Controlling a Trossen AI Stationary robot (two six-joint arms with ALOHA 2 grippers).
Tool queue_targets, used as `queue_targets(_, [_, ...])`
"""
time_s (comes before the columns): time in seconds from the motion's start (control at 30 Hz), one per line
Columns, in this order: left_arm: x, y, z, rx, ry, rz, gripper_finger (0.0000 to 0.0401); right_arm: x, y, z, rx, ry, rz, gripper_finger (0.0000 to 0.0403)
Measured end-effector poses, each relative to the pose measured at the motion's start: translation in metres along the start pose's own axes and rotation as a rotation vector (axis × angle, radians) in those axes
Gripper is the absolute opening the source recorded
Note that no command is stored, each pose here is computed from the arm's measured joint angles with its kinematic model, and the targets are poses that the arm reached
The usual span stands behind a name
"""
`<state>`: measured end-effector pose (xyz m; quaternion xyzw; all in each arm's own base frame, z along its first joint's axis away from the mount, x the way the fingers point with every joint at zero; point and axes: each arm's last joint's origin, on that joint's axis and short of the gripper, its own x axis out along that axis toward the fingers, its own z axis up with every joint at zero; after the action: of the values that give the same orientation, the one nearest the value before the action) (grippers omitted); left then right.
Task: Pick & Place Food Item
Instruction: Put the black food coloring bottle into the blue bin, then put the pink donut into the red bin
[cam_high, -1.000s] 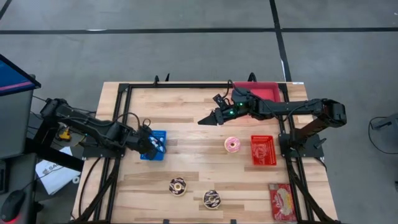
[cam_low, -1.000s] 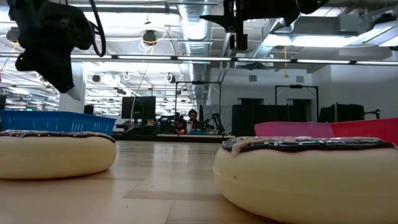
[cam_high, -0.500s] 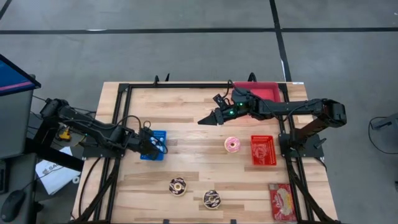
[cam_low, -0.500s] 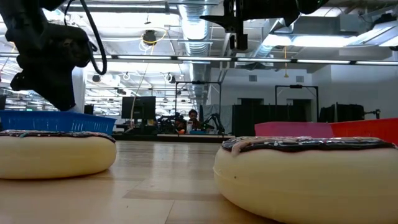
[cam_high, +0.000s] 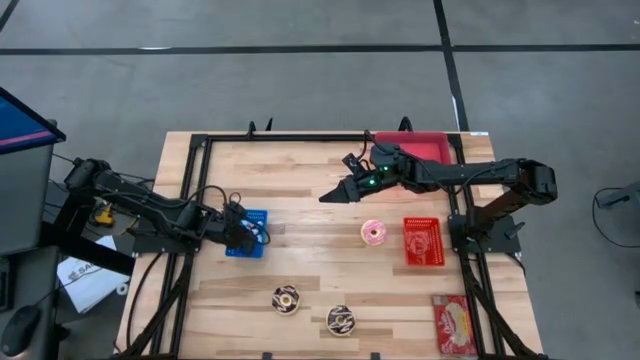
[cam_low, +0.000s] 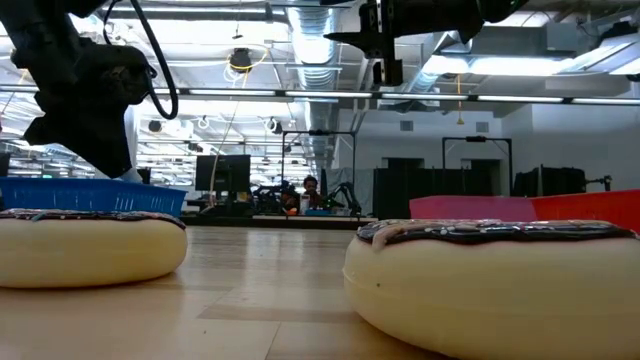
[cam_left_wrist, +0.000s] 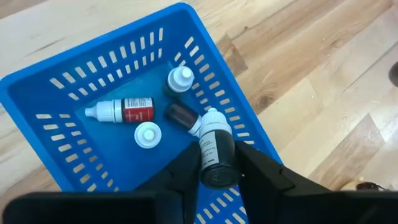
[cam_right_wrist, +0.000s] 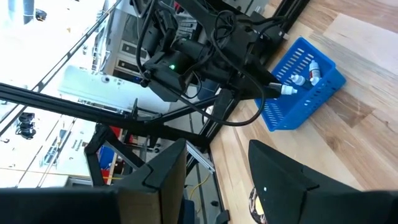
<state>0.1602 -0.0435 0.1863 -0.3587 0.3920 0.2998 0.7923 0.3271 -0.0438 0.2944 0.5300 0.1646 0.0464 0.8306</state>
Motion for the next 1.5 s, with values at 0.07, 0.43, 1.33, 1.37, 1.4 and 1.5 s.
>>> queue_targets(0.07, [0.0,0.0,0.0,0.001,-0.013,0.004,0.0103,0.0,0.0,0.0,0.001,0.0,-0.001,0.0166])
queue_targets(0.43, [0.0,-0.001,0.001,-0.002,-0.022,-0.002,0.0135,0.0,-0.003,-0.001,0.005,0.014,-0.028,0.0166])
queue_targets(1.33, [-0.089,-0.03,0.06,0.203,-0.914,-0.472,0.0141,-0.03,-0.054,-0.066,0.05,0.328,-0.905,0.0166])
queue_targets(1.37, [-0.092,-0.031,0.062,0.214,-0.932,-0.468,0.0141,-0.031,-0.055,-0.068,0.038,0.328,-0.941,0.0166])
queue_targets(1.4, [-0.094,-0.031,0.064,0.225,-0.945,-0.464,0.0141,-0.032,-0.055,-0.07,0.022,0.326,-0.967,0.0166])
queue_targets(1.5, [-0.102,-0.035,0.07,0.244,-0.974,-0.45,0.0141,-0.032,-0.054,-0.073,-0.035,0.312,-1.0,0.0166])
